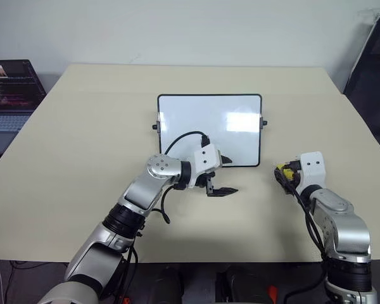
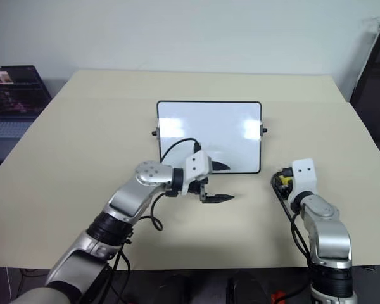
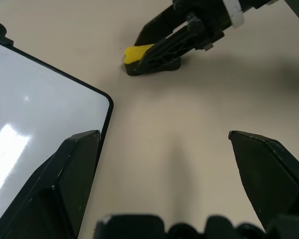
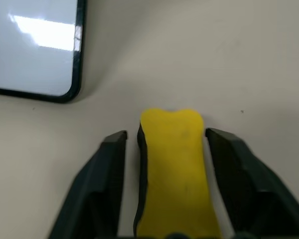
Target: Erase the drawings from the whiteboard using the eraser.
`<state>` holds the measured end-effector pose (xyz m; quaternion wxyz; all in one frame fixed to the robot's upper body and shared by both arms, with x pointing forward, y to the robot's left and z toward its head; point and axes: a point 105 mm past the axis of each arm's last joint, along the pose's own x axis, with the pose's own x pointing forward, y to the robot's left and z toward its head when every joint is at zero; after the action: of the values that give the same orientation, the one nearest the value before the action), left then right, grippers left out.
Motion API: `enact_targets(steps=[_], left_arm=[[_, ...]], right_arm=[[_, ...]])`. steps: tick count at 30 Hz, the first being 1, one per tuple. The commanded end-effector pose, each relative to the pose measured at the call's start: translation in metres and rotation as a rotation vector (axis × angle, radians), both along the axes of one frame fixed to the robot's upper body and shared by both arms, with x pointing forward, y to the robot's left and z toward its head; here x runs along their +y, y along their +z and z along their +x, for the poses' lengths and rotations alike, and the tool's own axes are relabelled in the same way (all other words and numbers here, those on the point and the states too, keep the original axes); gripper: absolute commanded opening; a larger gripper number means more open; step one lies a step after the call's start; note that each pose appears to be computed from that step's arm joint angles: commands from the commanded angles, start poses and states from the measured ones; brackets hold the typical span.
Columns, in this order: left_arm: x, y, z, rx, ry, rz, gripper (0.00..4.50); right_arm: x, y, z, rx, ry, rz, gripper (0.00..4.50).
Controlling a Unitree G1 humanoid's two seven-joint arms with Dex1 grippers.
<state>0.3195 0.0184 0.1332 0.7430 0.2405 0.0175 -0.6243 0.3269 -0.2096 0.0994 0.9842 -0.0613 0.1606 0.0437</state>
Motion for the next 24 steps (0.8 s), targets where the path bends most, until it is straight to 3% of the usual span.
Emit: enact_targets(steps=[1,5,12,16,20,24], left_arm=[[-0.004,0.004,-0.006,-0.053,-0.032,0.004,4.5],[0.0,0.003,-0.006,-0.059,0.001,-0.012,4.5],[0.044,0.022,0.001,-0.003,0.341,-0.259,4.5],[0.074,0.027,-0.003,0.036,0.56,-0.39,4.5],[0.117,0.013,-0.018,0.061,0.907,-0.518,4.5],[0.132,0.003,-0.03,0.048,1.059,-0.544,4.5]], right_arm=[[-0.007,0.011,0.004,-0.054,-0.03,0.013,3.59],[-0.008,0.023,0.008,-0.107,-0.04,0.066,4.44],[0.037,0.078,-0.013,-0.319,0.202,0.103,4.44],[0.055,0.074,-0.033,-0.32,0.286,0.067,4.44],[0.059,0.059,-0.049,-0.444,0.239,-0.079,4.44],[0.044,0.033,-0.067,-0.437,0.163,0.004,4.44]])
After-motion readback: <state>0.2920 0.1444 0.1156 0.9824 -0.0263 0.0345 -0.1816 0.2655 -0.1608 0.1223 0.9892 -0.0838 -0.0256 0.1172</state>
